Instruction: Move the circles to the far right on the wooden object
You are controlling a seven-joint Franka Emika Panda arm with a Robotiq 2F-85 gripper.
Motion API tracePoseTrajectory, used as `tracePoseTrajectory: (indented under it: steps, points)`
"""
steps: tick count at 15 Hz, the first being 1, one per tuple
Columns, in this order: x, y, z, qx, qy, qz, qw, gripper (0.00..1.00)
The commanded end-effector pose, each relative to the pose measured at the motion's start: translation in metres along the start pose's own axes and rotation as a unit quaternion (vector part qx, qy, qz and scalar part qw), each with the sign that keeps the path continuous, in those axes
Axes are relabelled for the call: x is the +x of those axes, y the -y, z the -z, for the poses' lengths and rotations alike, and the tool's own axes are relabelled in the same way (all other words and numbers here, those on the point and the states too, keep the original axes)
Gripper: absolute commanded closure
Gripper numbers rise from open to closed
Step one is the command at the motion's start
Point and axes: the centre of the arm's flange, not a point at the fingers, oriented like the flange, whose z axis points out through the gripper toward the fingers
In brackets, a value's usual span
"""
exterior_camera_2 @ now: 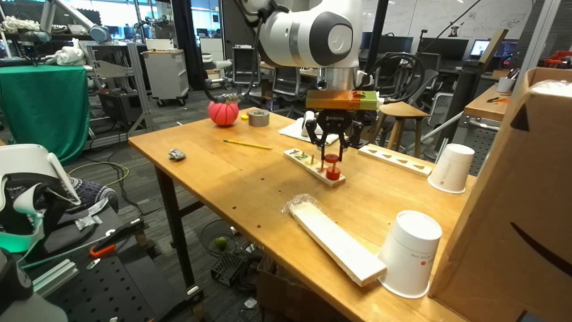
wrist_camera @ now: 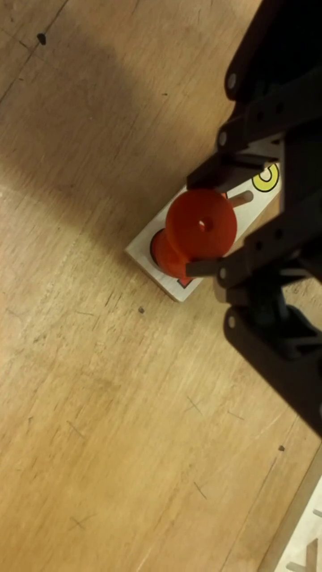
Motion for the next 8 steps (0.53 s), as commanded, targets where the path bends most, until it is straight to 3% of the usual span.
tracePoseTrajectory:
  steps: [1, 8]
  points:
    - [0.008, -0.008, -0.002, -0.003, -0.011, 0.001, 0.9999, 0.81]
    - [0.015, -0.020, -0.008, -0.002, -0.011, -0.001, 0.9999, 0.81]
